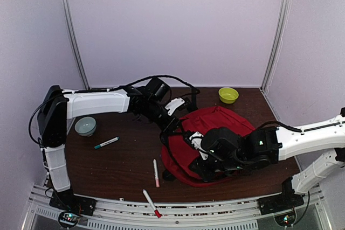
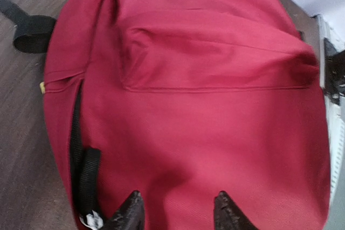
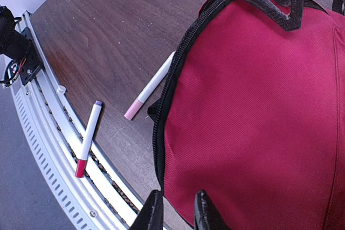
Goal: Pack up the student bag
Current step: Place the largest pocket of the student bag, then grab the largest pocket of the student bag.
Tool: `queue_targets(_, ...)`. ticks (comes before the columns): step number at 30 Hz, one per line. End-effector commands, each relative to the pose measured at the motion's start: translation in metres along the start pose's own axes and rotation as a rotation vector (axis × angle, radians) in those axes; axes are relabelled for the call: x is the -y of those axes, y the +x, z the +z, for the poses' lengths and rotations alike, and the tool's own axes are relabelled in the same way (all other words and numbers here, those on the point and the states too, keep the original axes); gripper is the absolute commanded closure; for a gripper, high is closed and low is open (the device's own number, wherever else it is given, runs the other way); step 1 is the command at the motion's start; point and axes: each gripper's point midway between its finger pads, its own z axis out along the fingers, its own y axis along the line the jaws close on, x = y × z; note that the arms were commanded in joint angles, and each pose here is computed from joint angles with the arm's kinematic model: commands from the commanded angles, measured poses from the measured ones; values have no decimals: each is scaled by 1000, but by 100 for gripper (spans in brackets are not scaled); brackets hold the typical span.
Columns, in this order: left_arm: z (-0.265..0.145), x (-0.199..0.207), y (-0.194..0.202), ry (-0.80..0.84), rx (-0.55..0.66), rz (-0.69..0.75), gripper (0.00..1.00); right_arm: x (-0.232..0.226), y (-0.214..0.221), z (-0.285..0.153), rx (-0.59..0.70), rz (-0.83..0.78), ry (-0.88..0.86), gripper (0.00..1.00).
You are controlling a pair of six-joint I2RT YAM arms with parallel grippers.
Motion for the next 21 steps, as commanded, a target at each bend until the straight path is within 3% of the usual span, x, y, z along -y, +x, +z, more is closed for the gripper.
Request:
queue_targets(1,-3,-26,-8,-158,-16,34,57,4,-5,-7,36,20,11,78)
queue_targets(5,-15,-32,-12,-250,-9,80,51,5,-6,-10,54,31,4,78)
queue_targets(10,-16,-30,-7,-324,-92,211,35,4,-9,-12,77,39,-9,78)
queue_targets(14,-10,-34,1,-429,-197,341,34,4,-9,-13,78,41,-12,79)
queue_targets(21,-3,-54,3,-529,-281,421,41,9,-5,-16,86,54,-8,79)
